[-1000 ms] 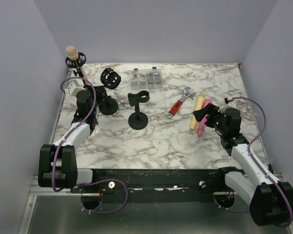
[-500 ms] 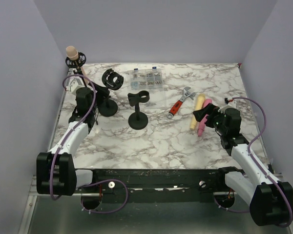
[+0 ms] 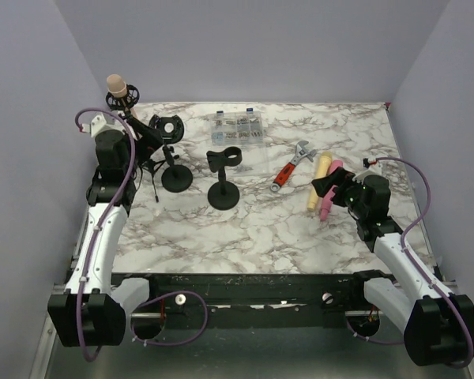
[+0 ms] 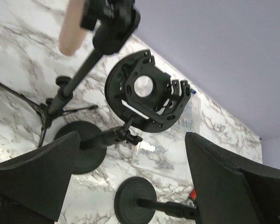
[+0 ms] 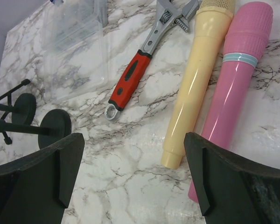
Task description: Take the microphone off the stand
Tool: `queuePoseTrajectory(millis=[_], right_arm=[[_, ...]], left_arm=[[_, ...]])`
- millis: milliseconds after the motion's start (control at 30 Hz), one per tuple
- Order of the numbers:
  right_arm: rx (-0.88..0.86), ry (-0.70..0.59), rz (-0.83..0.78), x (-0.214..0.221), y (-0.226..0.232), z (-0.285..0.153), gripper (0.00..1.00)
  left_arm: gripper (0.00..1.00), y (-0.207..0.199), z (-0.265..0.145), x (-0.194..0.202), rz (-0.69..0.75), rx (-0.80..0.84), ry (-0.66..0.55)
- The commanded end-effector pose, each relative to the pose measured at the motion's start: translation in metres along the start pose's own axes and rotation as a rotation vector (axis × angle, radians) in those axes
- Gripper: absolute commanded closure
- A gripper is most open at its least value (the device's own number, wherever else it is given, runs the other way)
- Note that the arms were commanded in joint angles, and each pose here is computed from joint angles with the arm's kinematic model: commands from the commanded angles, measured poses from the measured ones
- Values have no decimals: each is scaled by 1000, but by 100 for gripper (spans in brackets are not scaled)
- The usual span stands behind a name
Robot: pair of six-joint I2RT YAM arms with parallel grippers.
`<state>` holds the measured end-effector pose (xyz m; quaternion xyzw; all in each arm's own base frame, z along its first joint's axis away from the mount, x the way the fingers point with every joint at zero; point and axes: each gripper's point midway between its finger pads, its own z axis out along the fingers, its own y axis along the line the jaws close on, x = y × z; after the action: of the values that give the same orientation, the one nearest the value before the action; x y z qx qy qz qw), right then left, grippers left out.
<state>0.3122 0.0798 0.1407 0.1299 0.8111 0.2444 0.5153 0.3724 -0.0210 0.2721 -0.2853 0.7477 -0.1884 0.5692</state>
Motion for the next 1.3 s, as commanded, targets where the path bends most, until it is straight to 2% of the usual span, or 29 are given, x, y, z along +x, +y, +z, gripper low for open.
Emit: queuePoseTrajectory(millis=[0, 100, 133, 233, 400, 800, 1000, 1267], right_arm=[[-26, -8, 0, -1, 4, -1, 3], [-26, -10, 1, -1, 4, -1, 3], [-27, -9, -1, -1, 4, -2, 3], [-26, -8, -2, 0, 4, -2, 3], [-23, -9, -1, 0, 3, -2, 3], [-14, -5, -1, 1, 0, 1, 3], [-8, 2, 1, 3, -1, 3, 3], [-3, 5, 0, 4, -3, 4, 3]], left_arm=[[1, -10, -20, -36, 86, 24, -34], [1, -37, -30, -69, 161, 104, -75], [1, -59, -31, -98, 224, 160, -74], [1, -64, -23, -119, 257, 135, -63], [1, -65, -6, -153, 306, 70, -142], [2, -30, 64, -170, 415, -111, -148], [9, -17, 87, -165, 428, -153, -126], [37, -6, 94, -167, 449, -192, -161]])
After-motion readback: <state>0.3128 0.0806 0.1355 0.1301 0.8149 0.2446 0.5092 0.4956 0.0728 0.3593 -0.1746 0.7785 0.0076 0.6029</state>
